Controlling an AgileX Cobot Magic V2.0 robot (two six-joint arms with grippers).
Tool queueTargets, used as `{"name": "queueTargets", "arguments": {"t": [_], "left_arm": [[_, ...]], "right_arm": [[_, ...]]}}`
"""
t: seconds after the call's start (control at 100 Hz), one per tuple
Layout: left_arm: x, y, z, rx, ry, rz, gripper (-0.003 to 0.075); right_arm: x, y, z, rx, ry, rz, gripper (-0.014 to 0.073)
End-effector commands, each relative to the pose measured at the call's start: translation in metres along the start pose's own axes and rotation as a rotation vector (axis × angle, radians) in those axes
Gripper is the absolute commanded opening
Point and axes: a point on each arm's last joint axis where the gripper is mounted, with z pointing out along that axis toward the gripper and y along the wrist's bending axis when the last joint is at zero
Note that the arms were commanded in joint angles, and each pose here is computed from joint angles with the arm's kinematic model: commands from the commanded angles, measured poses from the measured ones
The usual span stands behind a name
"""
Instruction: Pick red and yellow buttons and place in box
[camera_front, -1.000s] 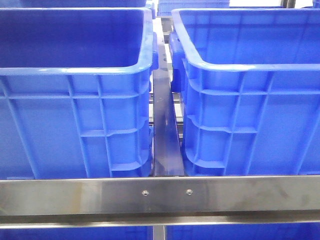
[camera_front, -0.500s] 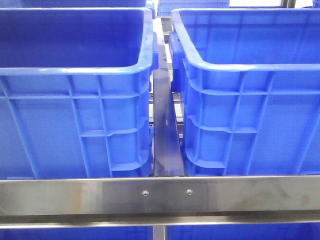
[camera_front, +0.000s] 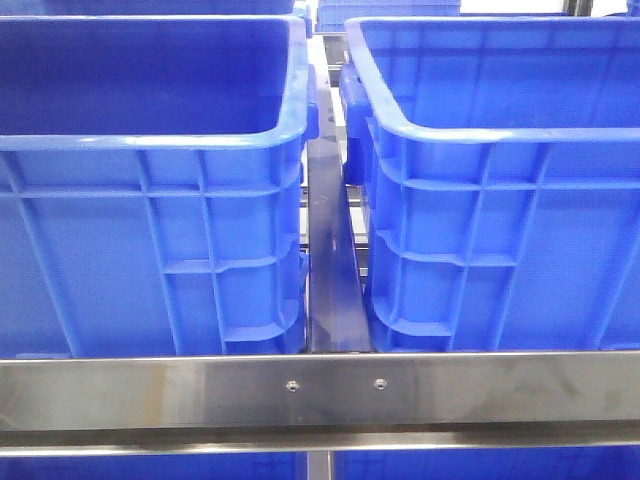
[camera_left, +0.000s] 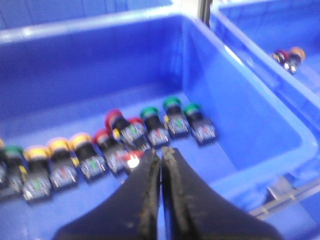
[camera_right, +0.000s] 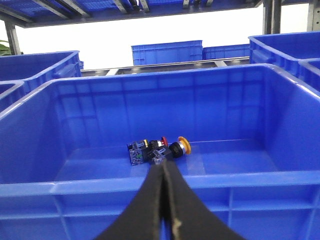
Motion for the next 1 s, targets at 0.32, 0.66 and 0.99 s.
{"name": "queueTargets", "arguments": {"t": [0.32, 0.66, 0.99], "left_arm": [[0.028, 0.008, -0.027, -0.084, -0.344, 0.103, -0.0019], [0.080, 0.016, -0.039, -0.314, -0.407, 0.071, -0.0019], [0.124, 0.020, -0.022, -0.372, -0.439, 0.035, -0.0019]], "right_arm": [[-0.009, 0.001, -0.002, -0.016, -0.104, -0.010, -0.0068], [-0.009, 0.001, -0.002, -0.016, -0.104, -0.010, -0.0068], [-0.009, 0.001, -0.002, -0.016, -0.104, -0.010, -0.0068]]}}
